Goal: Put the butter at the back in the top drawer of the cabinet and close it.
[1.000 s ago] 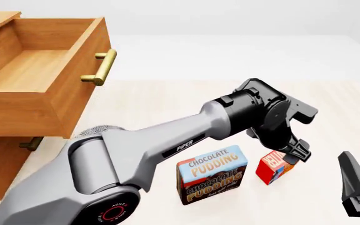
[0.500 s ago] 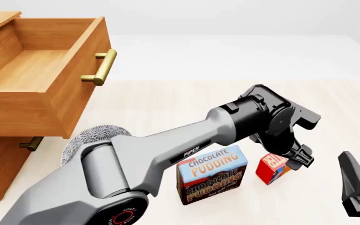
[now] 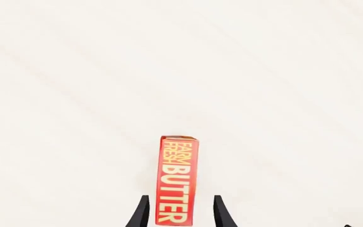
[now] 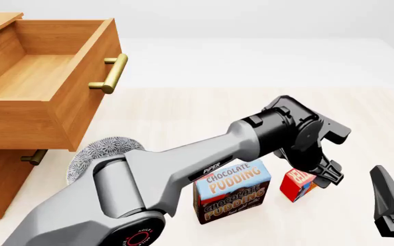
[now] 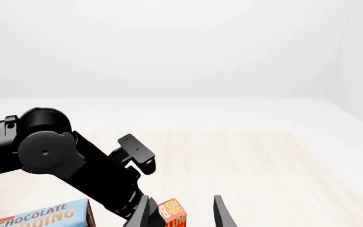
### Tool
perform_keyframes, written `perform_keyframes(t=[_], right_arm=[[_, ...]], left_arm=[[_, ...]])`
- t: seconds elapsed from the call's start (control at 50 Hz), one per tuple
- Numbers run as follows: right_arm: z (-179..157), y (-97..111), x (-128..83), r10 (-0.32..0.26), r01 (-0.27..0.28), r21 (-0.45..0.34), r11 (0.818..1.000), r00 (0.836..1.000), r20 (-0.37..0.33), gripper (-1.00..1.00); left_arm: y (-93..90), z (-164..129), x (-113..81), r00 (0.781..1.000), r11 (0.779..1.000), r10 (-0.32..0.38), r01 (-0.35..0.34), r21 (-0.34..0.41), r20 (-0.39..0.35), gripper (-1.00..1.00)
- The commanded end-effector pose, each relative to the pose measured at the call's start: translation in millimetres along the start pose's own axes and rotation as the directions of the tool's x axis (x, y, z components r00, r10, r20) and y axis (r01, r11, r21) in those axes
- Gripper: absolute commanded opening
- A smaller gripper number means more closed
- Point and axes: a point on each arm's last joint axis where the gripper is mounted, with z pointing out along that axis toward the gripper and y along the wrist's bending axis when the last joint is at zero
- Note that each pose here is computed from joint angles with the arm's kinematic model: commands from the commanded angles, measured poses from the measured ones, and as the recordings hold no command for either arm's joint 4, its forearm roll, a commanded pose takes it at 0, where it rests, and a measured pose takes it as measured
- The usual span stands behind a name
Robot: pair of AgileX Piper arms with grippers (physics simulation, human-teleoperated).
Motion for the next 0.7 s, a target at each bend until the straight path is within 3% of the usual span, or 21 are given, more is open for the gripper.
perform_keyframes(t=[0.02,0.7], right_arm=[[0.0,0.0,0.0,0.0,0.0,0.0,1.0,1.0,0.0,1.0],[0.0,0.0,0.0,0.0,0.0,0.0,1.0,1.0,0.0,1.0]], left_arm=[[-1.1,1.4,1.1,1.0,1.0,-0.002,0.002,0.001,-0.002,1.0],[7.6,4.3,2.6,1.0,1.0,-0.008,0.008,-0.008,-0.006,1.0]])
